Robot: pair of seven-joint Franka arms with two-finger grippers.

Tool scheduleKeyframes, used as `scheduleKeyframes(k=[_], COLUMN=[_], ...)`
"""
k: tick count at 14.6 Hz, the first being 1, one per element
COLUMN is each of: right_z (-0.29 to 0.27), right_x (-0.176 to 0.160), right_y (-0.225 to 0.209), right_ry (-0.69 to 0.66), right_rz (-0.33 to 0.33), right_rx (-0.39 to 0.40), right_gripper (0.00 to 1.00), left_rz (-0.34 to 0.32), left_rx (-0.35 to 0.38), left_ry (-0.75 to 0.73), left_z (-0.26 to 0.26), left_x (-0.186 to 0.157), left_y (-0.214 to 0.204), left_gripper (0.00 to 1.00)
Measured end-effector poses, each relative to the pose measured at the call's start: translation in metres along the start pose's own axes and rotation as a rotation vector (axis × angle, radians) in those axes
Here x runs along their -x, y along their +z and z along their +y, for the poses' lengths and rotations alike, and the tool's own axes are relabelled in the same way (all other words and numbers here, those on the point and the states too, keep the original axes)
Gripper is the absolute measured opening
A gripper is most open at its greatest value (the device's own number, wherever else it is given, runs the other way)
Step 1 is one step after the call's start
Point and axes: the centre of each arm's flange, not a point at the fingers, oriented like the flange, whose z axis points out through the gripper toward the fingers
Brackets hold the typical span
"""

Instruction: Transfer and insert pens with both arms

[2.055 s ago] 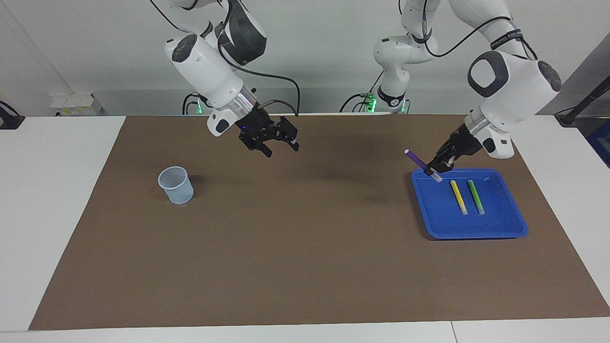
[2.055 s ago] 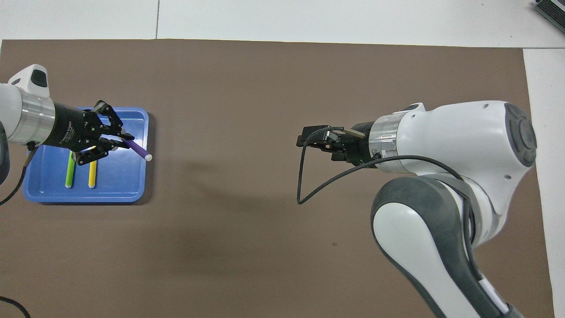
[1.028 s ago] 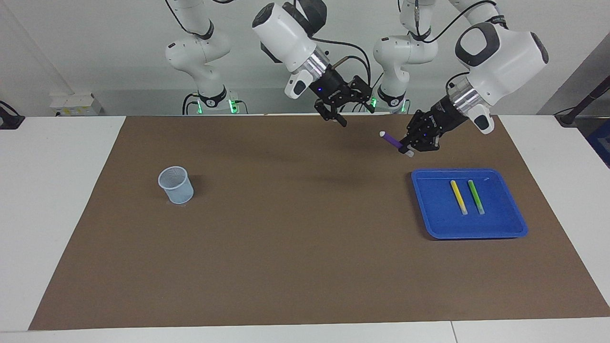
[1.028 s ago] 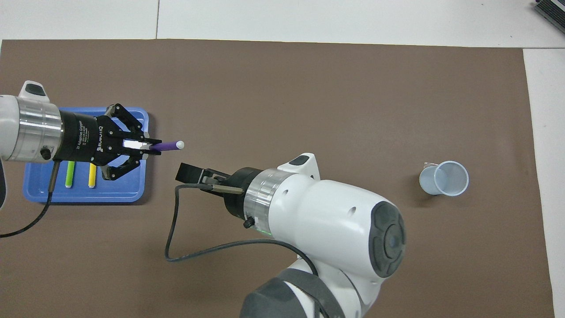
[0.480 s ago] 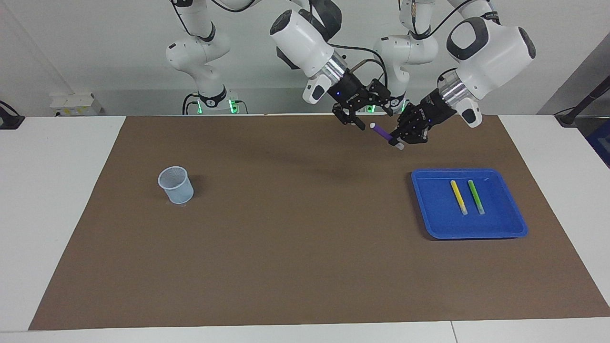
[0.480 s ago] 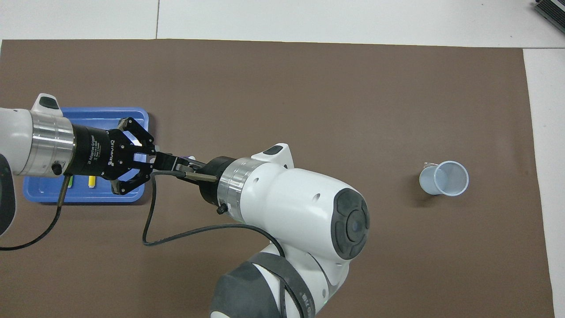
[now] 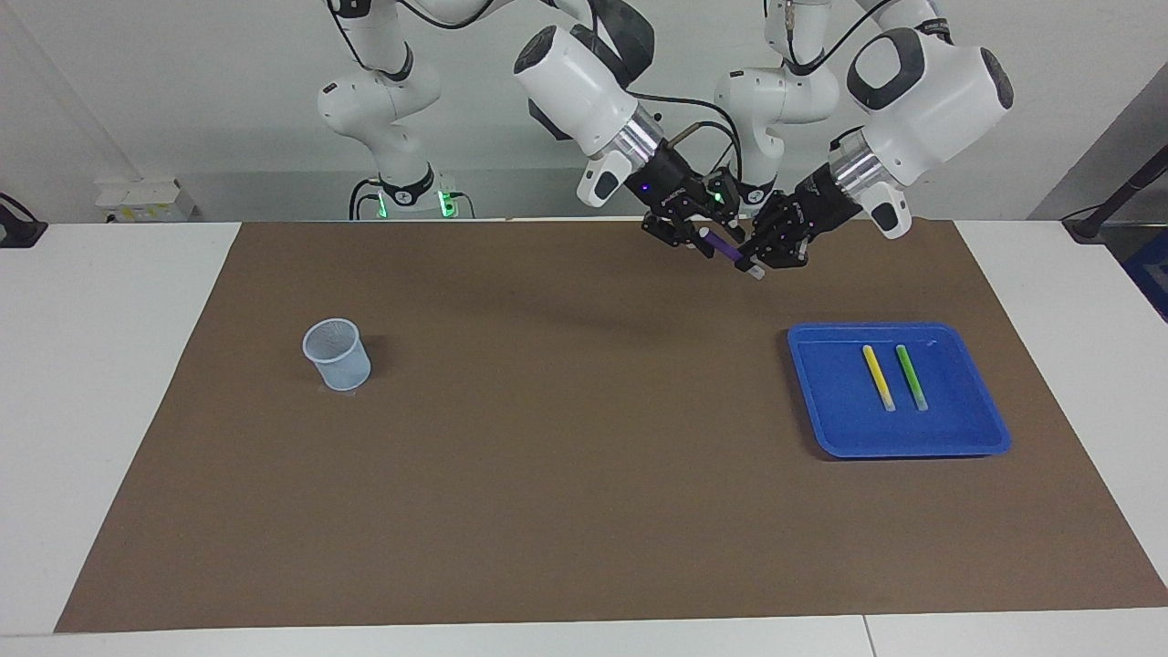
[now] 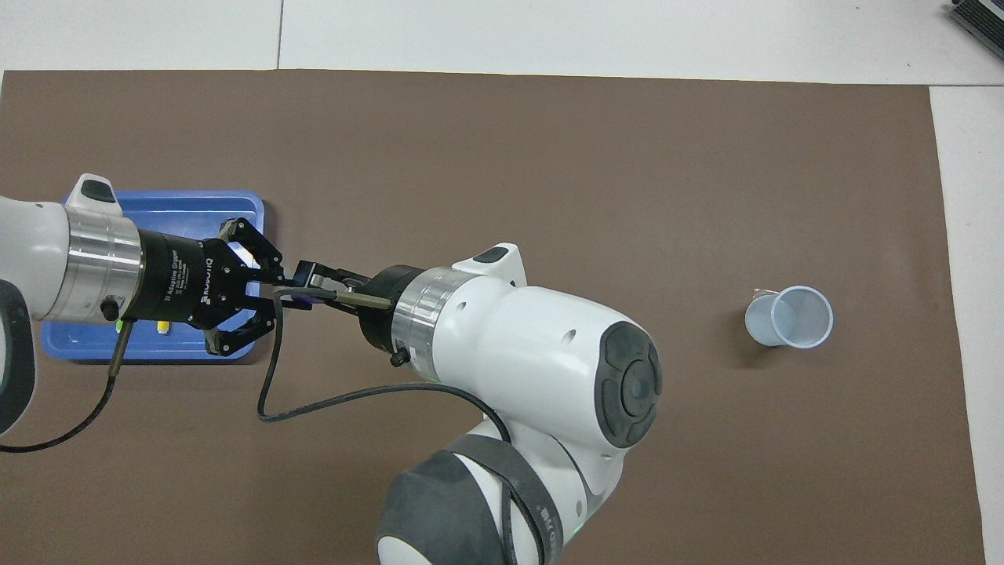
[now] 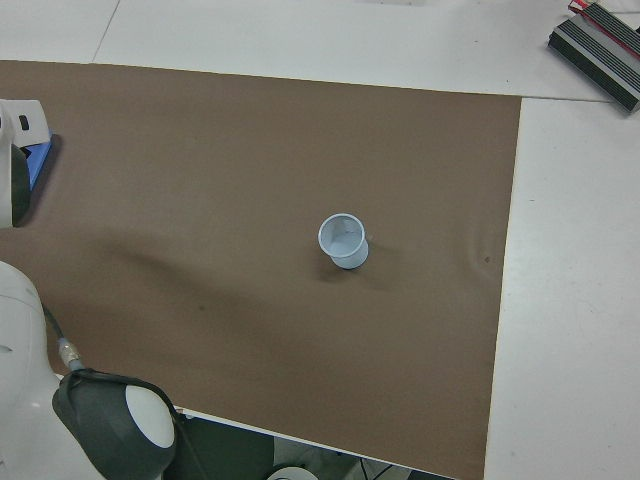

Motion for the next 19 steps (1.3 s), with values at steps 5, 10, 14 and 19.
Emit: scheduleKeyframes(k=[5,10,14,19], right_z=[0.002,0.006,0.005,0.004], right_x=[0.000,-0.001,0.001,0.006], right_y=[0.003,0.008,0.008,0.010], right_ry=[0.002,0.005,0.004,-0.001], right_rz=[-0.002,-0.007,-0.010,-0.018], right_rx=[0.005,0.013,0.013,0.015], right_gripper=[0.50,0.43,0.40,0.40], left_rz=[0.000,0.000,0.000,0.000], left_rx=[0.001,0.001,0.001,0.002], left_ry=[0.000,0.000,0.000,0.001], left_z=[-0.001,-0.003,-0.003,-0.004], left_x=[0.001,0.001,0.002,0.002], left_y=[-0.001,-0.002,-0.002,-0.002], left_gripper=[0.17,0.17,0.17,0.17])
